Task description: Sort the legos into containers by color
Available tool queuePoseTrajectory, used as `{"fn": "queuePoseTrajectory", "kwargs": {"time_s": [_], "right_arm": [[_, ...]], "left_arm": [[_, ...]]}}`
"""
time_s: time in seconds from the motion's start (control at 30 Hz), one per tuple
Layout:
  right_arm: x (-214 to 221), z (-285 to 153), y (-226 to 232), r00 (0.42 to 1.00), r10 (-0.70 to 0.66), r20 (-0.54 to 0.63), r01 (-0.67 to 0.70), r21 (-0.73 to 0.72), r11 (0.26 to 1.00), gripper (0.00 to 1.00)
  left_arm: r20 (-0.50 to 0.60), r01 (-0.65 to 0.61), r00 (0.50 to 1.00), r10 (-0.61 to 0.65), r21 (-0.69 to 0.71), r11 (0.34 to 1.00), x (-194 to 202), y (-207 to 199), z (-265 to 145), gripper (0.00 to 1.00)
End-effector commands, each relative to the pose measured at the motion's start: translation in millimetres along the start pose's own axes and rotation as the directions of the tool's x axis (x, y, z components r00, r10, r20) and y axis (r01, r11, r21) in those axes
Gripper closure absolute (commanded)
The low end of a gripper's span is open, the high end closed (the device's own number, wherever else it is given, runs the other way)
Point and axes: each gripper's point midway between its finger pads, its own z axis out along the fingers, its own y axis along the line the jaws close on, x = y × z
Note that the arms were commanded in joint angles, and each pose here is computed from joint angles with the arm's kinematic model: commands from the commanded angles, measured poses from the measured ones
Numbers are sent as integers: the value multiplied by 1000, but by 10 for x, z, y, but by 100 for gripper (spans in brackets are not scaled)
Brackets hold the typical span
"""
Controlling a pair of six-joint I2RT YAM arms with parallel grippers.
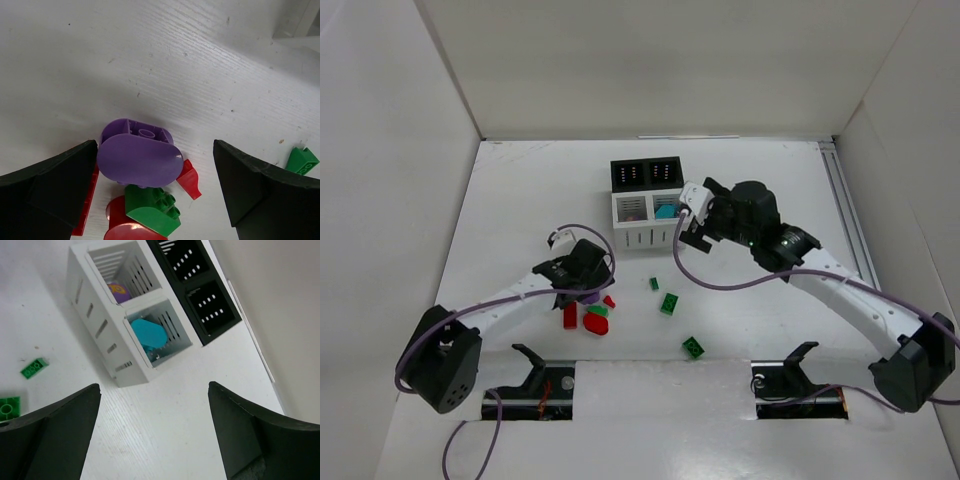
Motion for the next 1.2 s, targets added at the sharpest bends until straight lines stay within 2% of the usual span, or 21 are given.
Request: {"fn": "queuePoseTrajectory", "kwargs": {"time_s": [0.0, 0.1, 0.2, 0.23, 0.37, 0.4, 0.5, 0.53, 0.73, 0.8, 0.9, 0.93, 0.97, 1.03, 1.17], "right_arm": [[27, -135, -176, 1000, 26, -7, -25, 70, 997, 7], [40, -186, -200, 1000, 27, -4, -27, 82, 996, 7], [82, -209, -211, 999, 41, -9, -40, 90, 995, 7], [110, -241, -233, 999, 45, -11, -43, 100, 994, 7], [182, -275, -258, 998, 54, -27, -51, 110, 993, 7], [224, -298, -271, 998, 59, -33, -55, 118, 992, 7], [202, -356, -321, 998, 59, -23, -56, 137, 989, 7], [237, -347, -297, 998, 61, -30, -57, 132, 990, 7], [288, -459, -350, 997, 70, -32, -64, 160, 985, 7], [331, -484, -347, 996, 83, -35, -76, 167, 983, 7], [422, -522, -353, 994, 97, -58, -85, 174, 981, 7], [397, -548, -363, 994, 94, -50, -84, 179, 980, 6], [477, -552, -340, 992, 104, -71, -90, 175, 980, 6], [495, -554, -325, 991, 106, -79, -92, 170, 981, 6], [586, -536, -295, 988, 123, -92, -106, 171, 980, 6]], "left_arm": [[28, -5, 1000, 5, 19, 1000, -99, -133, -3, 0], [24, -21, 1000, 21, -1, 1000, -62, -111, 34, 1], [23, -24, 999, 25, -39, 999, -59, -56, 57, 7], [24, -12, 1000, 13, -39, 999, -59, -60, 57, 13], [31, -12, 999, 14, -43, 999, -87, -64, 46, 26], [31, -12, 999, 14, -43, 999, -87, -64, 46, 36], [44, -8, 999, 10, -41, 999, -125, -88, 36, 48], [54, -8, 999, 10, -45, 999, -161, -97, 19, 55], [90, -17, 996, 18, -5, 1000, -337, -248, -108, 68], [109, -19, 994, 16, 24, 1000, -414, -316, -181, 66], [106, -53, 993, 45, 75, 996, -440, -409, -257, 58], [94, -54, 995, 46, 84, 995, -418, -424, -262, 52], [70, -40, 997, 35, 78, 996, -369, -400, -265, 41], [8, -15, 1000, 15, 55, 998, -227, -307, -281, 36], [-27, 97, 995, -97, 18, 995, -69, -170, -228, 29]]}}
